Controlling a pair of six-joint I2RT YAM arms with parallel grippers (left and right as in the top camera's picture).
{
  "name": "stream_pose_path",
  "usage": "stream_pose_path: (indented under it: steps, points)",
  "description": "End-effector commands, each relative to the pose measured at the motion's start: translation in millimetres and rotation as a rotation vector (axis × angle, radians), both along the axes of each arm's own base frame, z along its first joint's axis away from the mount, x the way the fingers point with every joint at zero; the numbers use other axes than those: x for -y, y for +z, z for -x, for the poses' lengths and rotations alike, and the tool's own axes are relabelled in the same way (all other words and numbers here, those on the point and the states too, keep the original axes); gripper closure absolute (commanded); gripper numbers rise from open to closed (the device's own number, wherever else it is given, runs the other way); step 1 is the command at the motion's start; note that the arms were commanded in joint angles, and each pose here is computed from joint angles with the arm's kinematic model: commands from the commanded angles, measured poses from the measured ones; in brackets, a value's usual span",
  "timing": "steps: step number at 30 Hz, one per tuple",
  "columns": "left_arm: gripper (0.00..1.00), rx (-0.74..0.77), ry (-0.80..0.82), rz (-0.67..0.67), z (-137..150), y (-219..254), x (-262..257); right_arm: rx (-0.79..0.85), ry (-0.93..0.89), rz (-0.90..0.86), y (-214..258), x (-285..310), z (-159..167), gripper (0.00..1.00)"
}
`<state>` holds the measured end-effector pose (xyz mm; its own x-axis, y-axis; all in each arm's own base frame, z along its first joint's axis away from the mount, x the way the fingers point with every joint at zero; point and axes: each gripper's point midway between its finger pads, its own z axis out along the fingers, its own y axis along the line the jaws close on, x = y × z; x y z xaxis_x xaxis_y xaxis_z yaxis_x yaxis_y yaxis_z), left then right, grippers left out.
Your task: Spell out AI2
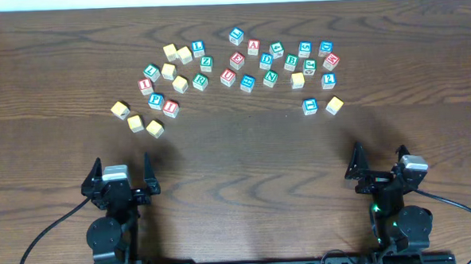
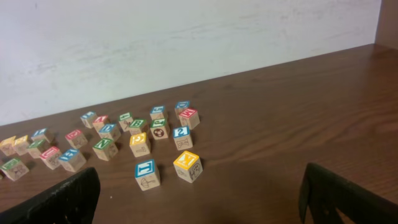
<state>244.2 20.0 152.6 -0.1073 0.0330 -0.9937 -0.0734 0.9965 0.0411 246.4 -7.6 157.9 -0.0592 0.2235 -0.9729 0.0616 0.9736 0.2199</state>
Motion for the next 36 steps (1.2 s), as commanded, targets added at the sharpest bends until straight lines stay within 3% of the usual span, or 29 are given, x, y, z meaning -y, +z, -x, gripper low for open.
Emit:
stream_pose_path:
  steps: [1, 22, 36]
  points:
    - [0.02, -0.048, 0.005, -0.001, 0.8, -15.1, -1.2, 0.004, 0.008, 0.006, 0.5, -2.0, 0.2, 0.01]
    - [0.02, 0.003, -0.021, 0.001, 2.2, 12.3, 3.6, 0.004, 0.008, 0.006, 0.5, -2.0, 0.2, 0.01]
    - [0.02, -0.136, -0.021, 0.016, -13.3, 23.4, 2.1, 0.004, 0.008, 0.006, 0.5, -2.0, 0.2, 0.01]
